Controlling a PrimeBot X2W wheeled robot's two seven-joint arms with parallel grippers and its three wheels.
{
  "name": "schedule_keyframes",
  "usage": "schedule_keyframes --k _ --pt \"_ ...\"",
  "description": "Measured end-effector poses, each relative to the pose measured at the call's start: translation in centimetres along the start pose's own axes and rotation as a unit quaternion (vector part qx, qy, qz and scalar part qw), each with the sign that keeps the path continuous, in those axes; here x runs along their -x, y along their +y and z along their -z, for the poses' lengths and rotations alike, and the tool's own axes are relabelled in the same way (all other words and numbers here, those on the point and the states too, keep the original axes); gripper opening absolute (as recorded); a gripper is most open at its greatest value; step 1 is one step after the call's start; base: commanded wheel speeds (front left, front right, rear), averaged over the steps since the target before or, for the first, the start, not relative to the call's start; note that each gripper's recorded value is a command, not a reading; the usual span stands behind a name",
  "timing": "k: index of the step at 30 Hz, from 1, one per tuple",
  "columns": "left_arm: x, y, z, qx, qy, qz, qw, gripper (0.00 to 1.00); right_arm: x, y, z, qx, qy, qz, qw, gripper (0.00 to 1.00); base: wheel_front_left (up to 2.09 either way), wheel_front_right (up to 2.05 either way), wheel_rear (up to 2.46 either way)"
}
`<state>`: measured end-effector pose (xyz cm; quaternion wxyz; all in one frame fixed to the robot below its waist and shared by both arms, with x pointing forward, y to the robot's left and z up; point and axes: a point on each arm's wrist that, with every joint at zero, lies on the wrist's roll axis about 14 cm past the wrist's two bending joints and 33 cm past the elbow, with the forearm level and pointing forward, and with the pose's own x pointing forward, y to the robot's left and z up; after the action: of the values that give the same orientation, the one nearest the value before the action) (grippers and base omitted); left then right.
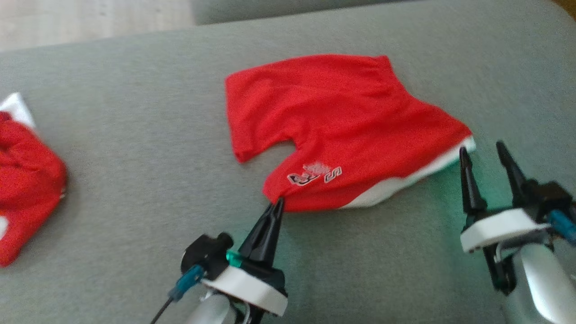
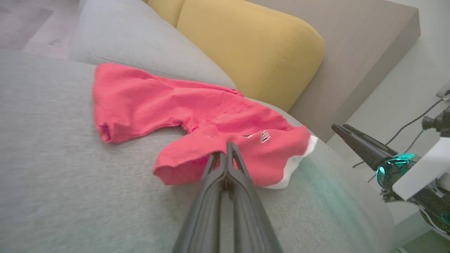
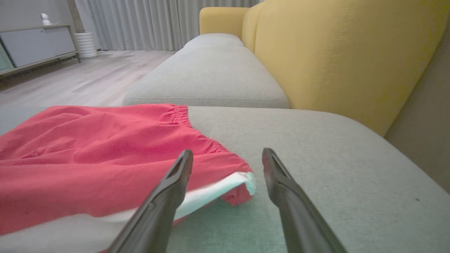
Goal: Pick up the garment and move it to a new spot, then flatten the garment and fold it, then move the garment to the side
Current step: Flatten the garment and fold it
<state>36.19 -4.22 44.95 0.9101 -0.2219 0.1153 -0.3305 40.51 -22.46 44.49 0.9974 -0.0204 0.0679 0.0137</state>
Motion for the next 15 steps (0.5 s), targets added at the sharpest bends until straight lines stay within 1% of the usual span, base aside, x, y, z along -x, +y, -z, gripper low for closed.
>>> schedule_keyframes --k 3,8,12,15 --pt "1.9 1.0 -1.7 -0.008 -0.033 -0.032 0.999 0.0 0.2 1.7 0.5 -0.007 0.005 -0.02 1.0 1.0 0.0 0.0 0.0" --pt "4.6 2.5 -4.4 -0.036 -0.08 -0.076 0.993 0.0 -0.5 5.1 -0.9 -0.018 -0.015 -0.059 0.998 1.0 0.0 0.0 0.0" --pt "5.8 4.0 -6.5 -0.071 -0.106 -0.102 0.987 0.0 -0.7 6.1 -1.4 -0.017 -0.021 -0.074 0.997 1.0 0.0 0.0 0.0" --pt "5.9 5.6 -5.8 -0.091 -0.086 -0.115 0.985 0.0 -0.8 6.2 -0.9 -0.017 -0.014 -0.075 0.997 1.0 0.0 0.0 0.0"
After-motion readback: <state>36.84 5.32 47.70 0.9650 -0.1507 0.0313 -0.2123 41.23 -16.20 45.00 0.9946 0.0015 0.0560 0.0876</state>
